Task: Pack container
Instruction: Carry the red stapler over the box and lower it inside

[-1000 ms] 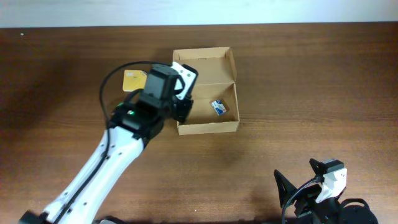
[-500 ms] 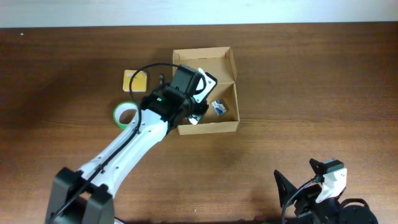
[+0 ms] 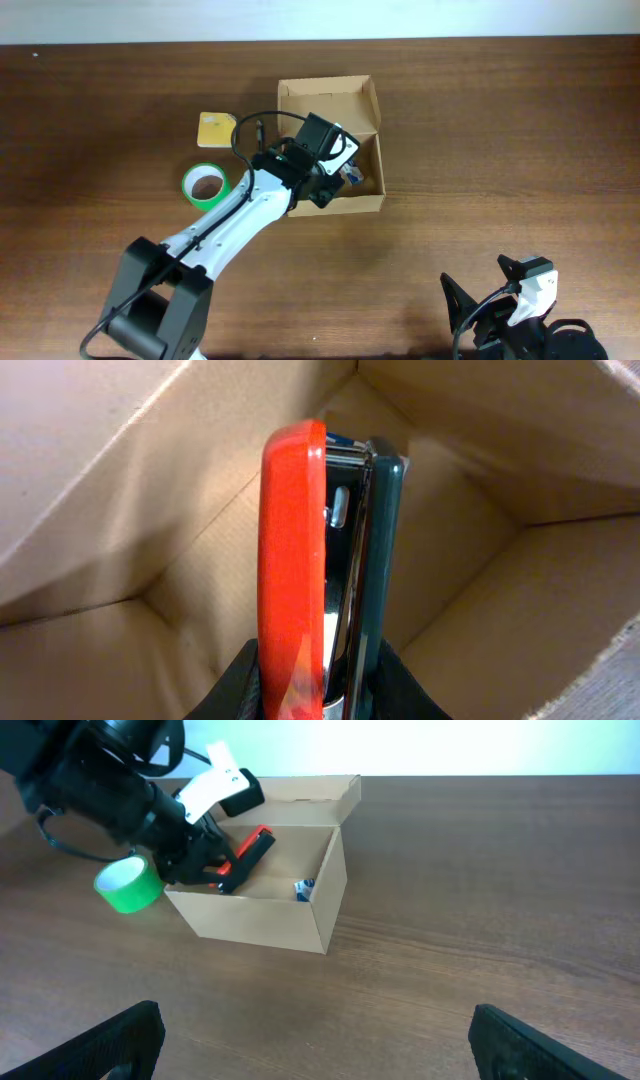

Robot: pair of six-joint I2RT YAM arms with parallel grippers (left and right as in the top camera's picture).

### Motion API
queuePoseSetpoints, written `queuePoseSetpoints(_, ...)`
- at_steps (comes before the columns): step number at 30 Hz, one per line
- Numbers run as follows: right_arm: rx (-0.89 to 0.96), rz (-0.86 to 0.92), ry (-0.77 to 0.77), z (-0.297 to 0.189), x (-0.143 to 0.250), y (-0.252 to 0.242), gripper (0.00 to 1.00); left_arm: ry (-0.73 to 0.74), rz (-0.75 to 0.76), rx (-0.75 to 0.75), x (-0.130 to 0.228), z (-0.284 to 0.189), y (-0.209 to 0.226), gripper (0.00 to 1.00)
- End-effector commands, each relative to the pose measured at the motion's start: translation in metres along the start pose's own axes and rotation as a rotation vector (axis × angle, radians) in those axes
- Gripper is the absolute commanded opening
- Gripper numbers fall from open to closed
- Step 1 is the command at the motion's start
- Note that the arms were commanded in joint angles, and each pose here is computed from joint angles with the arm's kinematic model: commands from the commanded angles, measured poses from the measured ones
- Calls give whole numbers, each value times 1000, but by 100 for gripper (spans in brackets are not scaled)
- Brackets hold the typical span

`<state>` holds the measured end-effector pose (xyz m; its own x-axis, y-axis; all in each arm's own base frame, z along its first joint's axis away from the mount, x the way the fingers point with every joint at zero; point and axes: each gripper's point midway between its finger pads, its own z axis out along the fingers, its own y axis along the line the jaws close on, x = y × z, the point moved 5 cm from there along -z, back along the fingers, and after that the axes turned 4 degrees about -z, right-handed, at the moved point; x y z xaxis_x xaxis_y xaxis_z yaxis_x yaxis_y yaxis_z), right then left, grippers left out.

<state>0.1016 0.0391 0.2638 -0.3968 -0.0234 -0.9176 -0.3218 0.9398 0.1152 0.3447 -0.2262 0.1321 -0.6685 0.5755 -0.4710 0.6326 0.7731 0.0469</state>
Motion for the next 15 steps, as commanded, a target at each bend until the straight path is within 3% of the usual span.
queuePoseSetpoints(1, 12, 3, -13, -1, -1, -2, 99, -11, 23, -11, -8, 4, 1, 2)
queuePoseSetpoints(15, 12, 3, -13, -1, -1, -2, 99, 64, 24, -24, 6, 29, 3, 2)
